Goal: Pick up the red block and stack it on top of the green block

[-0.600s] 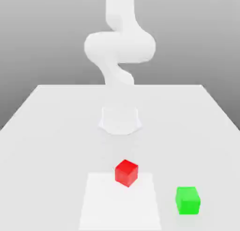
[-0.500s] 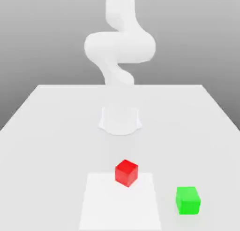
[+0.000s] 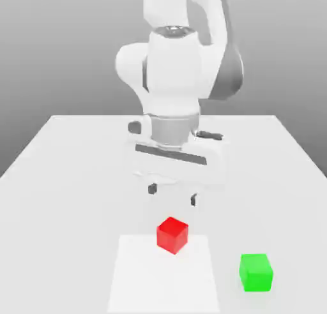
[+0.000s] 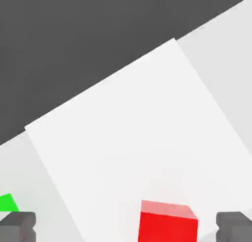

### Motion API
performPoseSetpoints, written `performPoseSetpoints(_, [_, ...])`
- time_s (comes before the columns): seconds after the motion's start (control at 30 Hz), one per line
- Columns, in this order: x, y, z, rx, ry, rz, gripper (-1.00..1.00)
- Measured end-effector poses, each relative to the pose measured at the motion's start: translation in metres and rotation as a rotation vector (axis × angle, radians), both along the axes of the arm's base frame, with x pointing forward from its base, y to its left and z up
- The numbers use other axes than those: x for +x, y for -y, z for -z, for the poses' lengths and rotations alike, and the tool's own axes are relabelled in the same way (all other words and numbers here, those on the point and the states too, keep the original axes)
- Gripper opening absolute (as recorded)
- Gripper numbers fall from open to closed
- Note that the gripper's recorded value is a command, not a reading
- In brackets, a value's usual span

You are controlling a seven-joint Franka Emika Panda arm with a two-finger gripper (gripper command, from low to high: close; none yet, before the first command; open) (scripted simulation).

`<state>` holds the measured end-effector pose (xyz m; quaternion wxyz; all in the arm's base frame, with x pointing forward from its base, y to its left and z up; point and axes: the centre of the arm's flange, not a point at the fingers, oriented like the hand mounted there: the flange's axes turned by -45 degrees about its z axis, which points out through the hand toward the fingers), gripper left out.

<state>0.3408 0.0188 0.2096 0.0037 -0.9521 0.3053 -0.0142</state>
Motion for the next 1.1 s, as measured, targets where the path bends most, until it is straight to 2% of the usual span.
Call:
performPoseSetpoints(0.17, [-0.010,-0.001,0.055,0.003,-0.028,0.022,0.00])
performPoseSetpoints(0.2, [-0.011,-0.001,0.062,0.003,-0.029,0.022,-1.00])
performPoseSetpoints(0.43, [-0.011,-0.001,0.063,0.003,-0.028,0.022,-1.00])
performPoseSetpoints(0.7, [-0.010,-0.002,0.006,0.000,-0.028,0.018,-1.00])
performPoseSetpoints(1.1, [0.060,-0.112,-0.025,-0.028,-0.030,-0.550,-1.00])
